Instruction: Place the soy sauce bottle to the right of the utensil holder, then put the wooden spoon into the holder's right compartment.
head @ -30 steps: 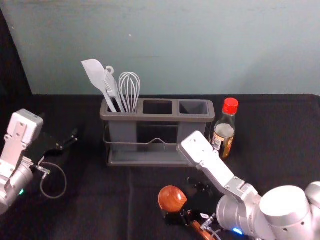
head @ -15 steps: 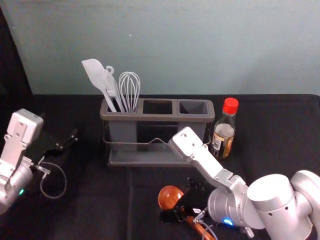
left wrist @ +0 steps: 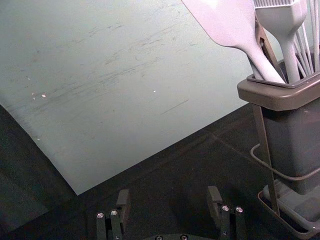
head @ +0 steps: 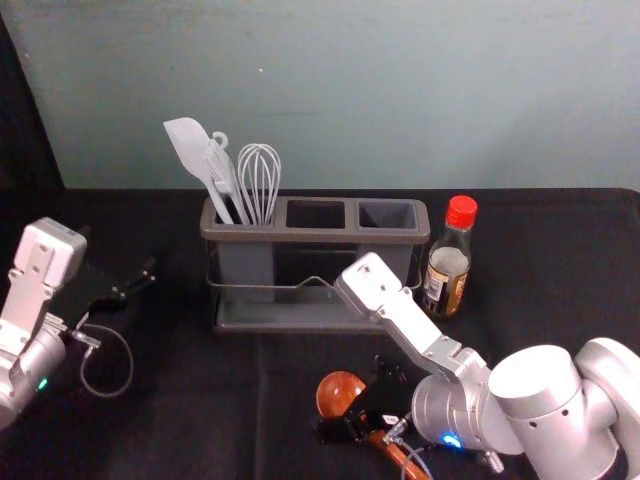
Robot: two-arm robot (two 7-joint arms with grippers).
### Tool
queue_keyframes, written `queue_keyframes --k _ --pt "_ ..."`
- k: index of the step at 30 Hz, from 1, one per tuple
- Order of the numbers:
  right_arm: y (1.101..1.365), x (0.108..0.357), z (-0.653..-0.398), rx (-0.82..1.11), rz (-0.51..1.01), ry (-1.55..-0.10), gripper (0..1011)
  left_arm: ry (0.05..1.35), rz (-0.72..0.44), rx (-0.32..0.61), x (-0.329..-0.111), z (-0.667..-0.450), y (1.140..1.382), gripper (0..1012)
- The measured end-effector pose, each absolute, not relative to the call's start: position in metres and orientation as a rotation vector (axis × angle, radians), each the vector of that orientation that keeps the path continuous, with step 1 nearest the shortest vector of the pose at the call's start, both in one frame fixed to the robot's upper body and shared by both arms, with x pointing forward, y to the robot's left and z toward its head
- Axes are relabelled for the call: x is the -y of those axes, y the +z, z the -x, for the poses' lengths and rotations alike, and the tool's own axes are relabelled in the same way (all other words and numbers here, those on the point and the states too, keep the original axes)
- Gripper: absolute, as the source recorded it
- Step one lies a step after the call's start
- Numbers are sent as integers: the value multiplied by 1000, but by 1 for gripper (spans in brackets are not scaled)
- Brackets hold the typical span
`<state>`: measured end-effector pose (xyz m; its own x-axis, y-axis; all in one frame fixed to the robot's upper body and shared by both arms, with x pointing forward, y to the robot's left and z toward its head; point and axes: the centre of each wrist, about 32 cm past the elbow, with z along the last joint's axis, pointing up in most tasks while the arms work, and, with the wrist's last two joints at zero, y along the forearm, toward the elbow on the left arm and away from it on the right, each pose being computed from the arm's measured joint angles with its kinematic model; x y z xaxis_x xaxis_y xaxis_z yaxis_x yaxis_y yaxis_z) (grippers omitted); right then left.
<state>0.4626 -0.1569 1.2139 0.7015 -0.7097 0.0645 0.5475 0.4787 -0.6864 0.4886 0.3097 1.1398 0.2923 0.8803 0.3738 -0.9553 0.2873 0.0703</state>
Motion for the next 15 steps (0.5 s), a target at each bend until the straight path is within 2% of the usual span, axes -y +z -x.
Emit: queue_keyframes --k 15 --pt "1209 159 -464 -247 739 -765 1003 1248 -304 285 -310 -489 1140 1011"
